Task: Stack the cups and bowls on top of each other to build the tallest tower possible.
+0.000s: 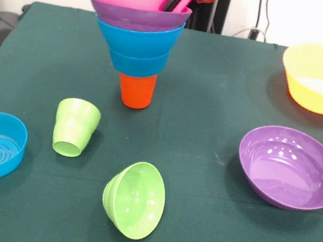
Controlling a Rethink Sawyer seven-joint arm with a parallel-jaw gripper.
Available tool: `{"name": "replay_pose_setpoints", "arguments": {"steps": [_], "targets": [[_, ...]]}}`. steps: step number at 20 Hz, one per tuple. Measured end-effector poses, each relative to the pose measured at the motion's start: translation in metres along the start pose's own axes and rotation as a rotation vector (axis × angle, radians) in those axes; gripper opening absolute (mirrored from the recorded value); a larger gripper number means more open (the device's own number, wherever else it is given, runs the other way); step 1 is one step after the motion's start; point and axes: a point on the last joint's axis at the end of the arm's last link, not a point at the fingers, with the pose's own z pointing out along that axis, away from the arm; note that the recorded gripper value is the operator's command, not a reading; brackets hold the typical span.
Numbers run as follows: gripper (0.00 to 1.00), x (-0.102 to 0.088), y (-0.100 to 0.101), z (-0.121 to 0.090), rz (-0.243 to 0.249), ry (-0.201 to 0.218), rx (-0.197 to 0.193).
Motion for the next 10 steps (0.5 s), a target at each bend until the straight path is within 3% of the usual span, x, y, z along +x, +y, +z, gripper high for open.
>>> {"name": "replay_pose_setpoints", "arguments": {"steps": [10], "targets": [[0.0,-0.0063,0.0072,-0.0085,-0.002,-0.013,-0.014]]}}
